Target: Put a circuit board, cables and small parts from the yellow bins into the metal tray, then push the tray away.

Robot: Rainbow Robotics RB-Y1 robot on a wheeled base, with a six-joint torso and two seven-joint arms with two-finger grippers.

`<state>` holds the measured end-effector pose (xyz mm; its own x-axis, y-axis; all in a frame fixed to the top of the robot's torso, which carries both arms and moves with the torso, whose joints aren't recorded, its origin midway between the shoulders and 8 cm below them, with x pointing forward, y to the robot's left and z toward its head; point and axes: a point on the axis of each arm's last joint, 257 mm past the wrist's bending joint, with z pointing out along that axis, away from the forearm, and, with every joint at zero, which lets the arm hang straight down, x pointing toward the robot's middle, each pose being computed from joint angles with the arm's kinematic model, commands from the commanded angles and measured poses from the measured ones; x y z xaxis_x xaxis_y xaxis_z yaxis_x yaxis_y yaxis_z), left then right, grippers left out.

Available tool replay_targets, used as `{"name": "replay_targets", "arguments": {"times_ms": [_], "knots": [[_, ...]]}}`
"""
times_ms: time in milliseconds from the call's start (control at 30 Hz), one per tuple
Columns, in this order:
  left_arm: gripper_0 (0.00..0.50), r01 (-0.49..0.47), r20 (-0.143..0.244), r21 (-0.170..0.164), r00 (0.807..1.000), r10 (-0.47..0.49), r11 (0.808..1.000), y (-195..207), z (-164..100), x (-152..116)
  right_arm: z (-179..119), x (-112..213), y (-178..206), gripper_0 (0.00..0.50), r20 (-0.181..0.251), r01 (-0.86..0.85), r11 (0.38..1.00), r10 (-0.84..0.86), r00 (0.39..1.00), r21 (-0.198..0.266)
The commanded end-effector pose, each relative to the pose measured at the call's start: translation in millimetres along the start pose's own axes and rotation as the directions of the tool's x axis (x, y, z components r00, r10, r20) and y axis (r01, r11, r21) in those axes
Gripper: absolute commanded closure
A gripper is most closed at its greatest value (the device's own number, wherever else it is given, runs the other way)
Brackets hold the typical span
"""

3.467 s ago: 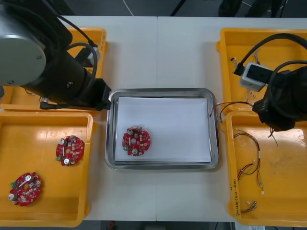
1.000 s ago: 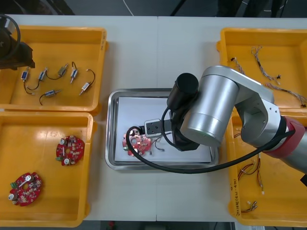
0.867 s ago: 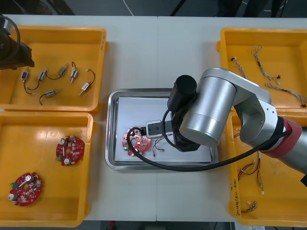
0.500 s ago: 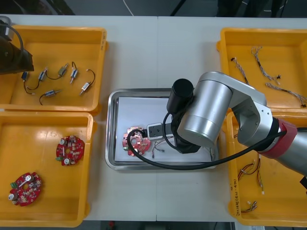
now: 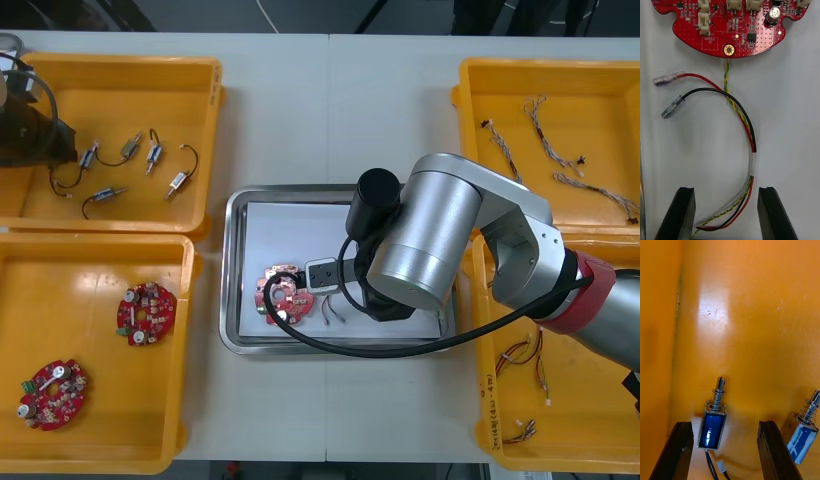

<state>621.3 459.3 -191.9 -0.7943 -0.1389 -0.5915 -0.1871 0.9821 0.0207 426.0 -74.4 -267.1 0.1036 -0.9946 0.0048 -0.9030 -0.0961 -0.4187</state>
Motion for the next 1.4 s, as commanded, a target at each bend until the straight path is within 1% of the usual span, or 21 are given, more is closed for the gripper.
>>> {"name": "replay_targets", "arguments": {"times_ms": [33,167,300,333,367,400,433,467,567,700,833,867,967,1000,1033,1067,1100,1167,1267,1300,1400], "knots": [[0.0,-0.112,0.063,0.026,0.992,0.11,0.993,-24.5,-8.2,-28.9,-2.1,-16.0,6.8,0.0,0.03,0.054,0.999,-0.054,0.998,0.007],[0.0,-0.115,0.059,0.029,0.992,0.113,0.993,-25.5,-6.5,-26.9,-6.6,-18.7,5.2,0.0,0.032,0.063,0.998,-0.063,0.997,0.024],[0.0,-0.119,0.058,0.029,0.991,0.118,0.992,-25.1,-6.0,-26.1,-14.8,-20.8,1.6,0.0,0.03,0.075,0.995,-0.077,0.997,0.069],[0.007,-0.121,0.058,0.028,0.991,0.119,0.992,-25.1,-6.0,-26.1,-17.7,-21.9,1.1,0.0,0.031,0.08,0.993,-0.083,0.996,0.082],[0.069,-0.122,0.058,0.028,0.991,0.121,0.992,-25.1,-6.0,-26.1,-20.5,-22.3,-1.6,0.0,0.031,0.081,0.992,-0.084,0.996,0.095],[0.274,-0.124,0.058,0.028,0.991,0.122,0.992,-25.1,-6.0,-26.1,-23.6,-22.8,-2.3,0.0,0.032,0.081,0.991,-0.084,0.996,0.105],[0.465,-0.125,0.058,0.028,0.991,0.124,0.992,-25.1,-6.0,-26.1,-28.2,-25.7,-3.8,0.0,0.042,0.075,0.99,-0.08,0.996,0.117],[0.497,-0.125,0.058,0.03,0.991,0.123,0.992,-25.4,-6.0,-26.1,-29.9,-24.8,-5.0,0.0,0.041,0.069,0.99,-0.075,0.996,0.121],[0.499,-0.129,0.057,0.03,0.99,0.128,0.991,-25.5,-6.0,-25.7,-40.8,-25.4,-9.5,0.0,0.05,0.036,0.992,-0.042,0.998,0.124],[0.5,-0.132,0.057,0.031,0.99,0.13,0.991,-25.8,-6.0,-25.7,-59.3,-19.5,-17.4,0.0,0.036,-0.029,0.994,0.025,0.999,0.106],[0.5,-0.135,0.054,0.031,0.99,0.133,0.99,-25.8,-5.9,-24.9,-81.7,-12.3,-22.9,0.0,0.033,-0.077,0.991,0.074,0.997,0.106],[0.5,-0.135,0.055,0.031,0.99,0.133,0.99,-25.1,-6.3,-25.2,-85.4,-13.3,-25.7,0.0,0.044,-0.084,0.99,0.08,0.996,0.115],[0.5,-0.143,0.051,0.025,0.989,0.142,0.989,-21.2,-12.5,-27.9,-107.8,-12.8,-44.0,0.0,0.099,-0.133,0.976,0.117,0.988,0.17],[0.5,-0.147,0.049,0.024,0.988,0.146,0.989,-21.2,-15.3,-29.1,-111.4,-11.5,-47.3,0.0,0.106,-0.143,0.973,0.125,0.986,0.179],[0.5,-0.153,0.039,0.018,0.988,0.153,0.988,-17.4,-20.7,-29.4,-119.0,-8.6,-54.9,0.0,0.124,-0.166,0.966,0.143,0.982,0.197],[0.5,-0.157,0.032,0.018,0.987,0.156,0.987,-17.3,-27.0,-31.0,-127.2,-6.8,-61.8,0.0,0.146,-0.19,0.959,0.161,0.976,0.212],[0.5,-0.16,0.025,0.019,0.987,0.16,0.987,-17.5,-29.6,-30.5,-131.4,-4.4,-65.7,0.0,0.156,-0.204,0.954,0.173,0.973,0.22],[0.5,-0.162,0.006,0.019,0.987,0.162,0.987,-14.9,-40.1,-30.1,-145.4,3.4,-78.3,0.0,0.192,-0.251,0.938,0.208,0.959,0.24],[0.499,-0.169,-0.004,0.022,0.986,0.169,0.985,-14.4,-54.0,-33.1,-156.8,17.3,-89.3,0.0,0.224,-0.302,0.923,0.25,0.942,0.24],[0.5,-0.17,-0.007,0.021,0.985,0.171,0.985,-14.6,-55.8,-33.1,-158.2,20.4,-90.5,0.0,0.226,-0.307,0.921,0.254,0.94,0.239],[0.499,-0.167,-0.012,0.03,0.986,0.168,0.985,-14.8,-68.5,-35.8,-163.8,40.5,-97.1,0.0,0.219,-0.334,0.909,0.283,0.934,0.248]]}}
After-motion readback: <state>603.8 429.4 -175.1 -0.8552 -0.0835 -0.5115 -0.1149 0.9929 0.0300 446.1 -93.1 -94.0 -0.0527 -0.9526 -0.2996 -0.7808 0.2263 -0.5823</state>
